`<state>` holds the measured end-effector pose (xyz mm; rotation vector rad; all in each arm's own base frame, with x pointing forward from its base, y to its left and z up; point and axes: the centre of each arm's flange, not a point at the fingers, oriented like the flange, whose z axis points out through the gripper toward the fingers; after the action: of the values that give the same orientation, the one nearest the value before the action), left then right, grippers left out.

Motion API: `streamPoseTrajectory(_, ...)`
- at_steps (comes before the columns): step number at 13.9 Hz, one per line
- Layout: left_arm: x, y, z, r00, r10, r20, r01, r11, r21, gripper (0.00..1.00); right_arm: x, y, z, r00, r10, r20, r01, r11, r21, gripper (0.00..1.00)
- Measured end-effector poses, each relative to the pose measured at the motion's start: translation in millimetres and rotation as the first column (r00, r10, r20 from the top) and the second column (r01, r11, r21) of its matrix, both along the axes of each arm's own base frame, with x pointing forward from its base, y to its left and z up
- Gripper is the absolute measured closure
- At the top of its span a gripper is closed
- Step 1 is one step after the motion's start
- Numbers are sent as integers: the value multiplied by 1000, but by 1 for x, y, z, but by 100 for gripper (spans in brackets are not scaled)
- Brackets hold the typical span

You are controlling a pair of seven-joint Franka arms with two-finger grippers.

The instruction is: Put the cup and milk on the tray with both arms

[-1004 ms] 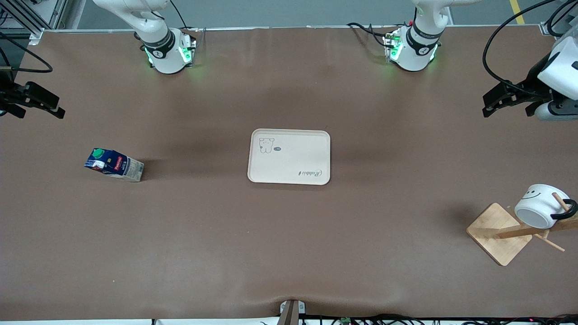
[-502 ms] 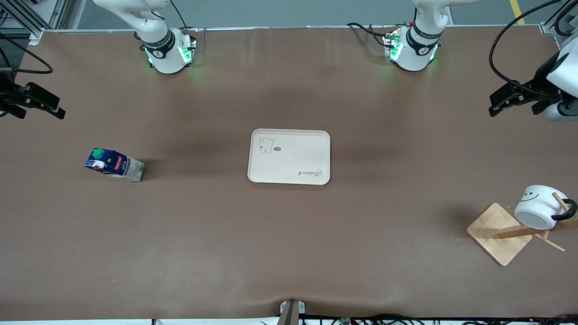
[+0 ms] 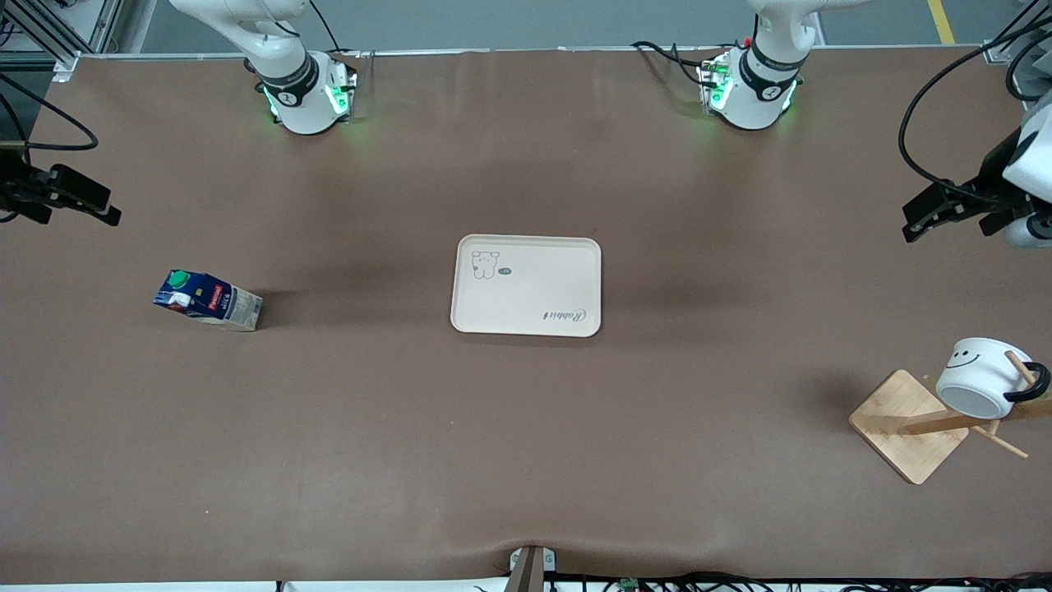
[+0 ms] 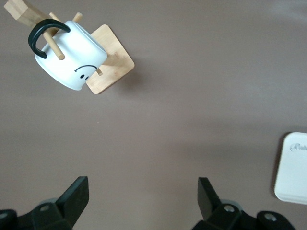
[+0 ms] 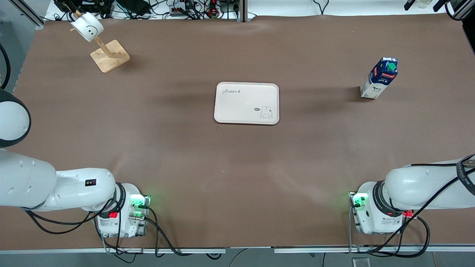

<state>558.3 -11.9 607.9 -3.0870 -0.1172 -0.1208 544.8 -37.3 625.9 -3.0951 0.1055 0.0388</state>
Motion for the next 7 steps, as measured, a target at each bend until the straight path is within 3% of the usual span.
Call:
streamPoseTrajectory(3,-1,32,-25,998,51,27,-51,999,3,0,3,1,-6,1000,1,-10,-1,1000,6,0)
streamPoseTrajectory(7,-9,75,-59,989,77,123,-79,997,15,0,6,5,-10,1000,8,-13,-7,1000,10,0)
